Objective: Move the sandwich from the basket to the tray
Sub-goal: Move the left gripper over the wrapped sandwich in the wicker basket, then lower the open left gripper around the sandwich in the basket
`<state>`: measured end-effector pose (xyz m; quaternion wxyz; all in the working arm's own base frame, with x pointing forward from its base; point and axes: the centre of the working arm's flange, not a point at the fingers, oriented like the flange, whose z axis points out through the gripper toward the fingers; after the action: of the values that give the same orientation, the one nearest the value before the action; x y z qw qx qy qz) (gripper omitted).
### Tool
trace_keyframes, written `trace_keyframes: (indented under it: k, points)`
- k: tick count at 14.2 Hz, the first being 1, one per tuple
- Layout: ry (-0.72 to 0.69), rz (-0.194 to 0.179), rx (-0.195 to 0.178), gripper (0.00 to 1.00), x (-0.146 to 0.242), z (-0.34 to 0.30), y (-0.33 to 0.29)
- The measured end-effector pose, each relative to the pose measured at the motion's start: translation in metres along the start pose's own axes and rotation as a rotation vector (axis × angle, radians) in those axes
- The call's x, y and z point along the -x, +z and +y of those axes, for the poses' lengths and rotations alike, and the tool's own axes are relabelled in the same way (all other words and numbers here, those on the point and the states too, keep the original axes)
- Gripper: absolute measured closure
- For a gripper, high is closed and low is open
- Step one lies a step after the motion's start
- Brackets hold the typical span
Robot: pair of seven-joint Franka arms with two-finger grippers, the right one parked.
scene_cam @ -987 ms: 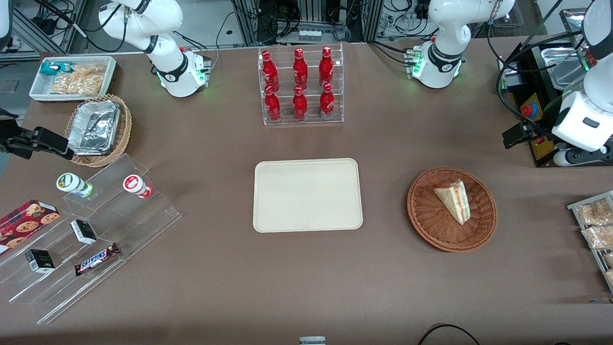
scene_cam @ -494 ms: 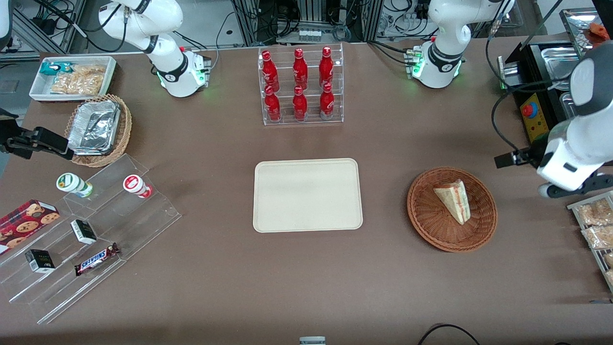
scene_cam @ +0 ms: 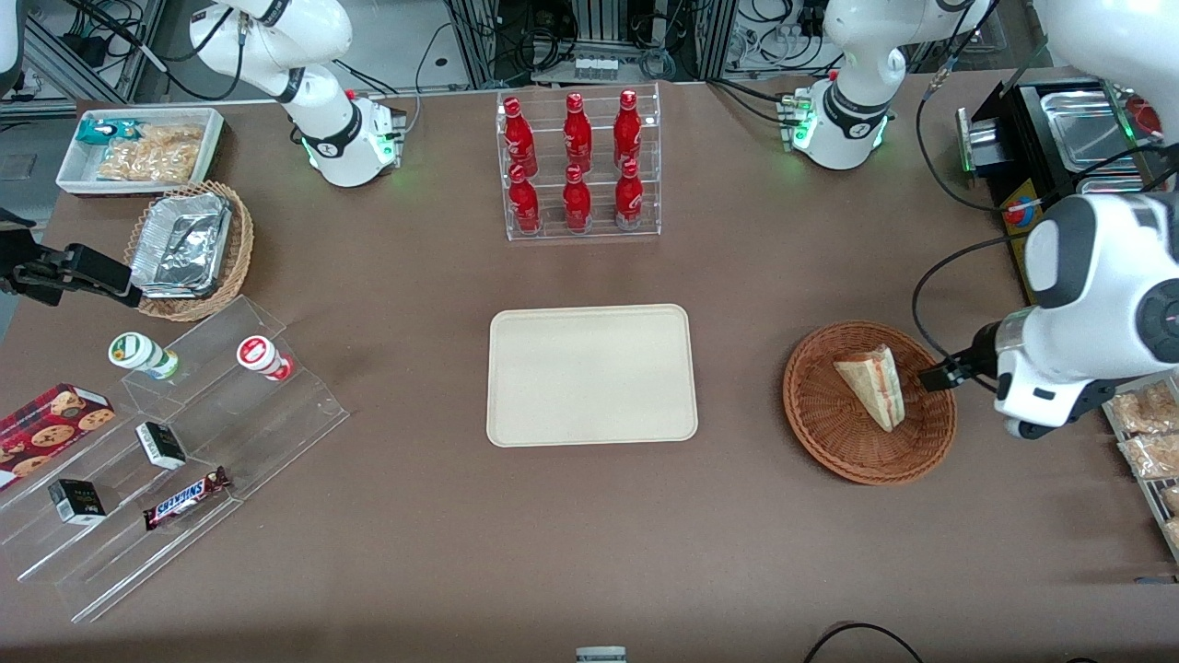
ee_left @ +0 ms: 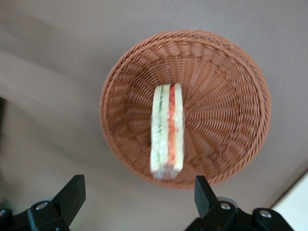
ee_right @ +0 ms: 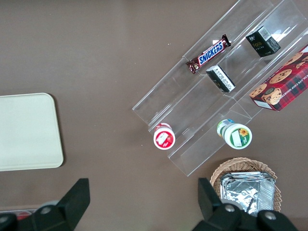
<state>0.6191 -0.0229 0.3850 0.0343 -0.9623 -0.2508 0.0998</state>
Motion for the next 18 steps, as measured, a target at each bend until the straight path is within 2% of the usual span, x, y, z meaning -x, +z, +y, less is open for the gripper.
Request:
trace_keyframes:
  k: [3,6,8,11,18]
  points:
    - [-0.113,0.020,0.018,0.00,0.008,0.020,0.046]
    - [-0.176,0.020,0.013,0.00,0.026,0.036,0.070]
    - [-0.189,0.024,0.016,0.00,0.030,0.040,0.080]
    - [-0.192,0.047,0.041,0.00,0.034,0.036,0.104]
    - [-0.209,0.052,0.048,0.00,0.039,0.033,0.120]
